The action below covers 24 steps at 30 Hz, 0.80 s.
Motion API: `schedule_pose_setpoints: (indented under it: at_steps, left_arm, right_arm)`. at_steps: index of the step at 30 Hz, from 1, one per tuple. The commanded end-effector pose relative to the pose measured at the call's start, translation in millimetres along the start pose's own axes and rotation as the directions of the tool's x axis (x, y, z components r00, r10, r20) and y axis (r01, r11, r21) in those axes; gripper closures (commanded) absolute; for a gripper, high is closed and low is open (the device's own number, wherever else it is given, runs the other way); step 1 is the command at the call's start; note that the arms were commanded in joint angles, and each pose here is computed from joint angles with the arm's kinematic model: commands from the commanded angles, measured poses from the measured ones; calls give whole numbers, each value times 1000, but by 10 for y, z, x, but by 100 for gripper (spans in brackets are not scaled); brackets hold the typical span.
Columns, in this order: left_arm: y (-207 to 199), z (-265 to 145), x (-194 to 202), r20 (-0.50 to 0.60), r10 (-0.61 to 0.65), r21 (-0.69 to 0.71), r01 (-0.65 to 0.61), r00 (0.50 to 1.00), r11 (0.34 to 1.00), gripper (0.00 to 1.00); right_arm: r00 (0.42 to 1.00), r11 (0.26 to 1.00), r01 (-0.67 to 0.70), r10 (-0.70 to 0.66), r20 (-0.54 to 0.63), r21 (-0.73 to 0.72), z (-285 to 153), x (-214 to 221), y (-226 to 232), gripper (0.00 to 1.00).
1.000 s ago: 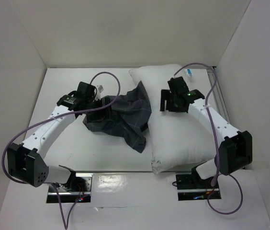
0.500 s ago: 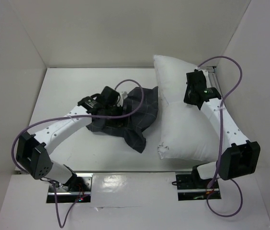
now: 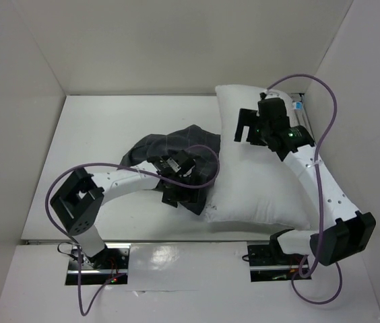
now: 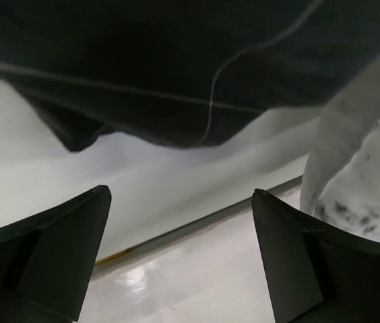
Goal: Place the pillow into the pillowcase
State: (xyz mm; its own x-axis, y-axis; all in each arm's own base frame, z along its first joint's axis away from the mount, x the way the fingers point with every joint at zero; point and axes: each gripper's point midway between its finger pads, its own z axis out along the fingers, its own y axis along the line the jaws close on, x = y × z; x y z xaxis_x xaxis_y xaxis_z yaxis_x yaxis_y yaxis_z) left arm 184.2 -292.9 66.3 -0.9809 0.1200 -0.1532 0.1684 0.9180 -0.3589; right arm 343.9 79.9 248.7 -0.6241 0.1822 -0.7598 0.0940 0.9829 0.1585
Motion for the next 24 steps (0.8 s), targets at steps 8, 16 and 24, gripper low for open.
schedule_pose_setpoints:
  at_steps: [8,16,24]
  left_arm:
    - [257,79,-664,134,-160,37,157,978,987,56]
    - [245,-831,-1401,328,-138,144,94,935,985,100]
    - [-55,-2791,-1980,657,-134,325,-118,742,938,100]
  right_arm:
    - [977,997,-64,52,-205,-53,-63,874,307,0]
    - [940,965,-135,196,-278,224,202,1391,-181,16]
    - [977,861,-122,193,-95,493,39,986,-732,100]
